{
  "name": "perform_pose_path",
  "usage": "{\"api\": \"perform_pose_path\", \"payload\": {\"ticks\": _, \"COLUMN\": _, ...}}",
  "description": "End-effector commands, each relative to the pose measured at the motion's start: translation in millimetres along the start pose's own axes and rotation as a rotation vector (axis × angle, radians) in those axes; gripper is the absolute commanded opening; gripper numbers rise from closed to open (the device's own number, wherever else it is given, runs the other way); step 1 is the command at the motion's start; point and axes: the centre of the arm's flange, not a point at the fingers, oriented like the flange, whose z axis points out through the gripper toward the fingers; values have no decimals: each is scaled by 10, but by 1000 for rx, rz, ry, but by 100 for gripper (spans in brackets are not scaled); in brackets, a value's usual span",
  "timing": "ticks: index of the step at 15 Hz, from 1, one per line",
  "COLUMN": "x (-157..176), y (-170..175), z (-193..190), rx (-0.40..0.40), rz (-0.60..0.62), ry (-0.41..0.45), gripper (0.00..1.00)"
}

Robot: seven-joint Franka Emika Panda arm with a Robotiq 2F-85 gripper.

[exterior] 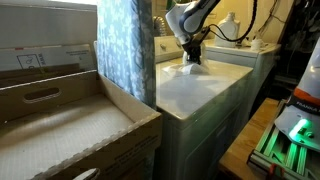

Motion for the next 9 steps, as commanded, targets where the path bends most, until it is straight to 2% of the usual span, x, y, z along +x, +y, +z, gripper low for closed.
{"api": "perform_pose_path", "payload": {"ticks": 1, "x": 134, "y": -56, "z": -29, "rx": 58, "rz": -31, "ry": -14, "gripper": 42}}
{"api": "perform_pose_path", "payload": {"ticks": 7, "x": 124, "y": -89, "z": -186, "rx": 249, "rz": -132, "ry": -26, "gripper": 88}}
{"api": "perform_pose_path", "payload": {"ticks": 9, "x": 80, "y": -58, "z": -258, "rx": 310, "rz": -168, "ry": -35, "gripper": 99}}
